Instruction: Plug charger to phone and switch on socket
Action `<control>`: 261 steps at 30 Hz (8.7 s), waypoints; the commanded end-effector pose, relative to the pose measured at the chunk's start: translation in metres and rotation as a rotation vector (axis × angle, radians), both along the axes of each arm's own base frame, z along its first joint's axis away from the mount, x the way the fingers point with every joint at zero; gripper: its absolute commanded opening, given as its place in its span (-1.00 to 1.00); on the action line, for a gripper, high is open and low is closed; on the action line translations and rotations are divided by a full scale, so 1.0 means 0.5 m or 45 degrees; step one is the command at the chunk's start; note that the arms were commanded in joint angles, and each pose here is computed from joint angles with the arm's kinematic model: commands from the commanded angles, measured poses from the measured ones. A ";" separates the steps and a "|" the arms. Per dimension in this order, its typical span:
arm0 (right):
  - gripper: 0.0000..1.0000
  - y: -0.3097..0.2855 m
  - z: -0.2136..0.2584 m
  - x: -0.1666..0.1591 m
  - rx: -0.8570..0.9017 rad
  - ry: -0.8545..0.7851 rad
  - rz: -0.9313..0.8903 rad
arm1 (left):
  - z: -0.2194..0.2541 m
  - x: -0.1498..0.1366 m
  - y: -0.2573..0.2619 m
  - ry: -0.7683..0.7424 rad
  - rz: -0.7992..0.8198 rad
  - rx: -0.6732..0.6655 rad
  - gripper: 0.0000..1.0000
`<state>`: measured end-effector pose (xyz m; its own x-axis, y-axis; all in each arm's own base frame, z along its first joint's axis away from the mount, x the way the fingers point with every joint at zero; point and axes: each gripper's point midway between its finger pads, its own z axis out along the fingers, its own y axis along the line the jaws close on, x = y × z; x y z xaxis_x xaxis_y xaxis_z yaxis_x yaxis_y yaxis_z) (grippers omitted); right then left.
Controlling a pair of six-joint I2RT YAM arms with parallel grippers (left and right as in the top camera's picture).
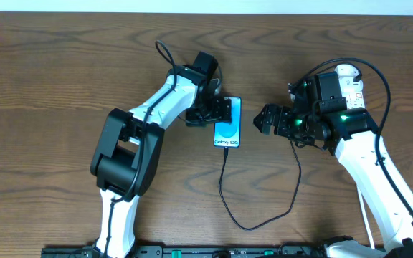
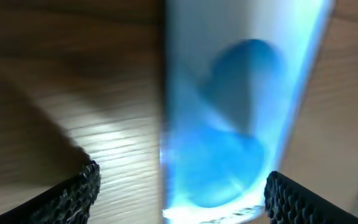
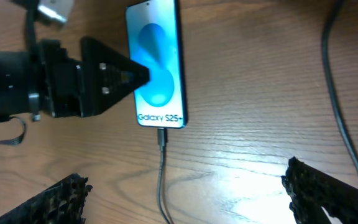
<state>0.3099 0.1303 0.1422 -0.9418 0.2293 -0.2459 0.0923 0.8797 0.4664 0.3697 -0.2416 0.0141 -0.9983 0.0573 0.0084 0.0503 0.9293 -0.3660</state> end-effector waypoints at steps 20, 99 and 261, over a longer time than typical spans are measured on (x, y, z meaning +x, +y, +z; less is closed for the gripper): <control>0.98 -0.075 0.023 0.041 -0.023 -0.049 -0.142 | 0.338 0.062 0.216 -0.669 0.289 0.409 0.77; 0.99 -0.661 -0.214 0.205 -0.207 0.352 -0.997 | 0.338 0.062 0.216 -0.668 0.288 0.409 0.78; 0.99 -0.229 0.132 -0.122 -0.565 -1.408 -0.070 | 0.338 0.062 0.216 -0.668 0.288 0.409 0.79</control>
<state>0.2538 0.0147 0.2104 -0.2165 -0.0030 -0.9763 -0.1155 0.9931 0.0225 0.3983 -0.1376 0.1822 -0.8658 -0.0721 -0.4952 -0.0475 0.9969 -0.0623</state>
